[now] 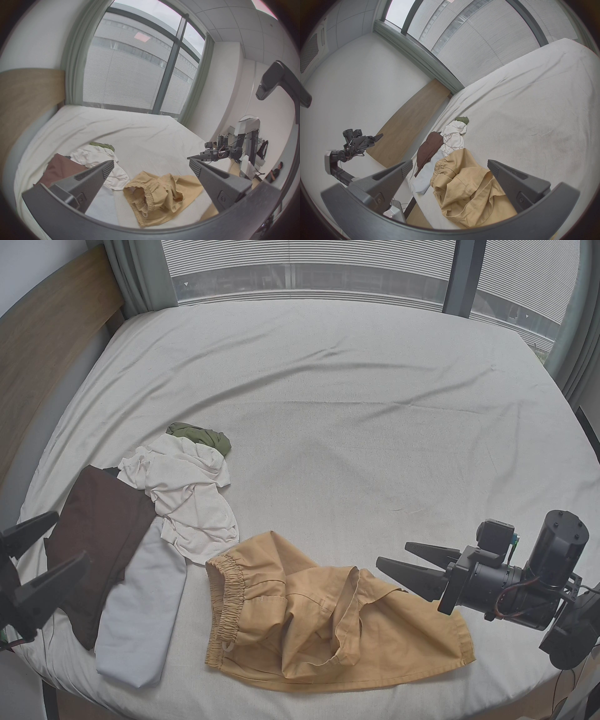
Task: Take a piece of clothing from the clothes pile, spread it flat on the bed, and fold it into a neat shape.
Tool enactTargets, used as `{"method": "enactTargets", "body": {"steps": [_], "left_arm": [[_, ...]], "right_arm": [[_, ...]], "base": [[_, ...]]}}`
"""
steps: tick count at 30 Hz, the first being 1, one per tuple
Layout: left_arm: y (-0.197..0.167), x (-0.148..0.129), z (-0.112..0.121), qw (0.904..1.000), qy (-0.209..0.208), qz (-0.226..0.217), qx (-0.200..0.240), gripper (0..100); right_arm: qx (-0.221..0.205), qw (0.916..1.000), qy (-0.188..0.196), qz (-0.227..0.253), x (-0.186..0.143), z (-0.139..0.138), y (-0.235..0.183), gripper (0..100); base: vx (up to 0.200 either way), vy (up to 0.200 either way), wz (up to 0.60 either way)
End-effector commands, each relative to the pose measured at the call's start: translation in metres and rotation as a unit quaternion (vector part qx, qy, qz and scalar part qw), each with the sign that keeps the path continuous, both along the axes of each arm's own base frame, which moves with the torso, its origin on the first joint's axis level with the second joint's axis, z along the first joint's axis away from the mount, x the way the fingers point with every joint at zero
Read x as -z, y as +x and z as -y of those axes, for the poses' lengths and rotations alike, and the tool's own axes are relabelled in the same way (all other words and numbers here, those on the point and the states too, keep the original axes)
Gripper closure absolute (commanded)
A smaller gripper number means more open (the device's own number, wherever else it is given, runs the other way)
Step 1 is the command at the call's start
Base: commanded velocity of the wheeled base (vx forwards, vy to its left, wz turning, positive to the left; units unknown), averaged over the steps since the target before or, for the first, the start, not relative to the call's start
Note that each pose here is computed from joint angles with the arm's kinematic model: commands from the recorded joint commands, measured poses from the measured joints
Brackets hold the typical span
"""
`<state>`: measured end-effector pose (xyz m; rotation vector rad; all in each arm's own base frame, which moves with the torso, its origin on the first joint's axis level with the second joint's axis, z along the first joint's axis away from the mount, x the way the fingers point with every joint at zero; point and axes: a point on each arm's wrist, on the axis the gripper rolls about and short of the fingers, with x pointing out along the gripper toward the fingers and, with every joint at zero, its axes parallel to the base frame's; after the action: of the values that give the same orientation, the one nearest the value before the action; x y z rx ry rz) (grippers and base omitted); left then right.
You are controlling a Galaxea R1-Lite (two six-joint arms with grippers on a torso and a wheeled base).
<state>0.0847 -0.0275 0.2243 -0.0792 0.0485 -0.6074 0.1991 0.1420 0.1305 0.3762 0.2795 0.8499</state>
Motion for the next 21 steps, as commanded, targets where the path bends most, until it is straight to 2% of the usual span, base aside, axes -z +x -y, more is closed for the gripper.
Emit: {"method": "enactTargets", "body": {"steps": [1, 9, 10, 14, 21], "left_arm": [[0.034, 0.021, 0.009, 0.9964, 0.003, -0.083, 0.016, 0], [0.052, 0.045, 0.015, 0.9928, 0.019, -0.117, 0.021, 0], [0.060, 0.058, 0.020, 0.9884, 0.026, -0.146, 0.031, 0], [0.076, 0.081, 0.025, 0.9817, 0.032, -0.184, 0.037, 0], [0.090, 0.099, 0.056, 0.9777, 0.021, -0.188, 0.093, 0]], "right_arm": [[0.007, 0.9998, -0.009, -0.013, 0.008, 0.001, 0.003, 0], [0.035, 0.9993, -0.010, -0.008, 0.006, 0.010, 0.008, 0], [0.040, 0.9992, -0.010, 0.000, 0.003, 0.012, 0.005, 0], [0.040, 0.9992, -0.006, 0.007, -0.001, 0.014, 0.003, 0], [0.038, 0.9990, -0.007, 0.024, -0.005, 0.013, 0.003, 0]], "base": [[0.000, 0.000, 0.00], [0.000, 0.000, 0.00], [0.000, 0.000, 0.00], [0.000, 0.000, 0.00], [0.000, 0.000, 0.00]]}}
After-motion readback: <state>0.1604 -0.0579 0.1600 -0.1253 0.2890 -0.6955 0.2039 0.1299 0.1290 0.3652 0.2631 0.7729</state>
